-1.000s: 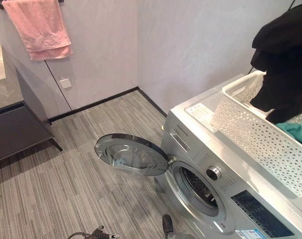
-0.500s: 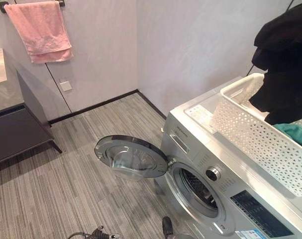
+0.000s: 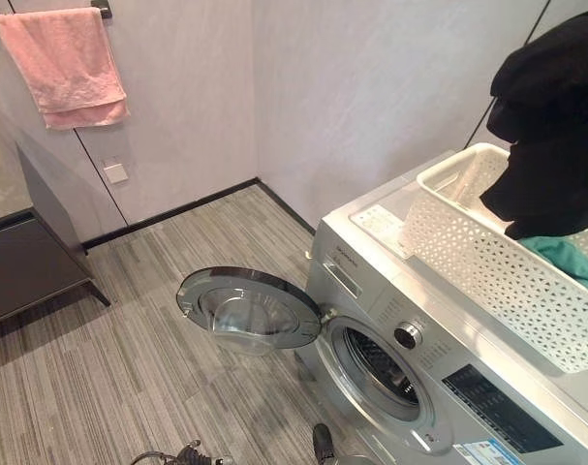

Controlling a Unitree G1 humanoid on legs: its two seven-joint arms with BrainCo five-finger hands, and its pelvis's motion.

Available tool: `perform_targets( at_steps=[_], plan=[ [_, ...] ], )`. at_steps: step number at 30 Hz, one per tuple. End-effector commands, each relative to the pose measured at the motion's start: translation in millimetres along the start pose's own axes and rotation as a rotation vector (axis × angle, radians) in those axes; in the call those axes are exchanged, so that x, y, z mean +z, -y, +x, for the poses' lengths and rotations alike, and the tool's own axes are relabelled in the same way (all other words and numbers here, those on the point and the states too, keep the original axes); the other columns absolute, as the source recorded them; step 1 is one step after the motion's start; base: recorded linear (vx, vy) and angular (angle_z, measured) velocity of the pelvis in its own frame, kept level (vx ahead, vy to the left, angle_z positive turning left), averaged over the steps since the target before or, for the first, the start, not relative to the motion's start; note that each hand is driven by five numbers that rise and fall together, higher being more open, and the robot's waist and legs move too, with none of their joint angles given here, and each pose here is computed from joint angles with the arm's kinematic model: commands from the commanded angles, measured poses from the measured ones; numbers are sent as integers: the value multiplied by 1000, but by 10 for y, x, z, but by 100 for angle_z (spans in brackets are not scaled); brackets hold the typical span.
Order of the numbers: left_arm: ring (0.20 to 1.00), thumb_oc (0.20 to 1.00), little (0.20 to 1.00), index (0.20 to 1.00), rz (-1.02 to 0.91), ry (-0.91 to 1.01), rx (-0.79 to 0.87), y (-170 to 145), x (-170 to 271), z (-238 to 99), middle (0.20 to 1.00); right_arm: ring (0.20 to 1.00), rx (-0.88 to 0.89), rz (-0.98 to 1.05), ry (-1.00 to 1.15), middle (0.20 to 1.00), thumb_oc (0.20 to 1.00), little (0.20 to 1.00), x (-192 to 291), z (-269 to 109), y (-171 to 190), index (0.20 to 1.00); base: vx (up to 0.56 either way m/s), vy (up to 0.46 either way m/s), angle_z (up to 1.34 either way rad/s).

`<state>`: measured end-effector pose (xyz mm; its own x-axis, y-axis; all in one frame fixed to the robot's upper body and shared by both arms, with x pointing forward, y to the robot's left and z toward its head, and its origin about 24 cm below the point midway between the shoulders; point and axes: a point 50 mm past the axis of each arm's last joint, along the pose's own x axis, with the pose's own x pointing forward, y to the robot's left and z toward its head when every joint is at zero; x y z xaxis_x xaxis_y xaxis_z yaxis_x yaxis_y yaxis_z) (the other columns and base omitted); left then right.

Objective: Grab the laundry basket,head to the washer,open it,put in the laundry and shut it.

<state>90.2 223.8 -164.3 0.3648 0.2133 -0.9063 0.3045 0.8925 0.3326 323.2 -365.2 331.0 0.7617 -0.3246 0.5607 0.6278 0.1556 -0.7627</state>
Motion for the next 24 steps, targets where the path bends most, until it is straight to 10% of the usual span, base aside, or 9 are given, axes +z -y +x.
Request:
perform_targets(
  at_steps=[1, 24],
  plan=[
    [1000, 1000, 1000, 1000, 88, -27, 7, -37, -62, 0, 1000, 200, -105, 10, 47, 200, 200, 200, 164, 136, 320, 200, 0, 0, 0],
    [1000, 1000, 1000, 1000, 135, 47, 11, -75, 134, 25, 1000, 200, -215, 24, 119, 200, 200, 200, 286, 111, 567, 200, -9, 26, -4]
  ],
)
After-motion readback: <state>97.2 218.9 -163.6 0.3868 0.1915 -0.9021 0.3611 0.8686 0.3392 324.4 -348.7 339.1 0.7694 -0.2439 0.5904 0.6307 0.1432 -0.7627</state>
